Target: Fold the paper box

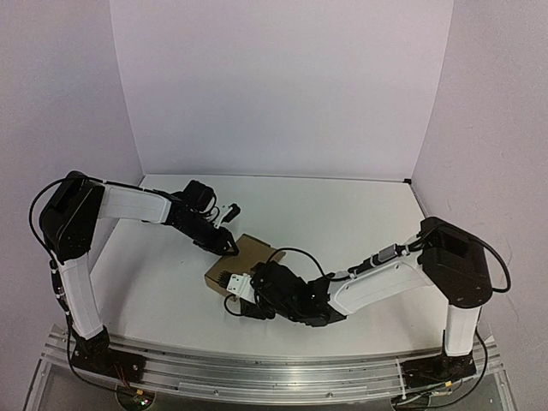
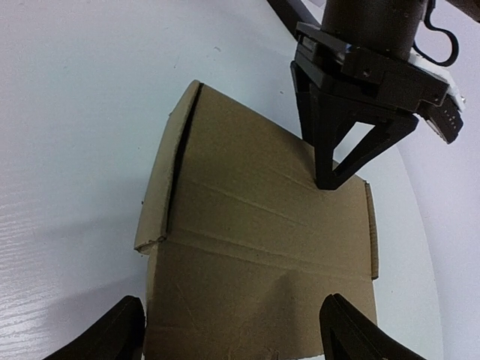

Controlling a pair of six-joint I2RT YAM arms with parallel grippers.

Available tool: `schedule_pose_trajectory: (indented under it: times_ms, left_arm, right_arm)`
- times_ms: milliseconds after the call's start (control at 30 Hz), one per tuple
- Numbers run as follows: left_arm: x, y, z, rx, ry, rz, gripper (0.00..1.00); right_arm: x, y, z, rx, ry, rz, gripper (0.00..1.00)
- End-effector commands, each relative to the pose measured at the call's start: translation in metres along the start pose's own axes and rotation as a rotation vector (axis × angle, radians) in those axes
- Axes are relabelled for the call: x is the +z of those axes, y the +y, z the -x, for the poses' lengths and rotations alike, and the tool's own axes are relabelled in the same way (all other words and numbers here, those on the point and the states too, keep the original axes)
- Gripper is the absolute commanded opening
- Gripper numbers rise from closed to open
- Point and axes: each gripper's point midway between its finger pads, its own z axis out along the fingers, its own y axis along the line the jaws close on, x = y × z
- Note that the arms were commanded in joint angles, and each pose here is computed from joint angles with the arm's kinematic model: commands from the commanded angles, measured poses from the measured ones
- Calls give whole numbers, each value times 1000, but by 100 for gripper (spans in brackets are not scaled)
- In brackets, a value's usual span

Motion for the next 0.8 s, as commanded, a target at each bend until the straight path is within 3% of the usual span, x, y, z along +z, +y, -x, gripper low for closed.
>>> schedule_pose_trajectory:
  times_ms: [0,367,533,767]
  left_arm:
    - [11,7,-42,-43,134,25,30]
    - [12,8,-42,-43,133,25,30]
    - [11,7,-43,-43,131,23,30]
    - [10,6,-42,-39,128,22,30]
  right_arm:
    - [6,0,8,-27,1,15,82]
    - [0,-1,4,2,16,27,70]
    - [9,0,3,37,32,9,57]
    - [17,6,8,96,24,22,54]
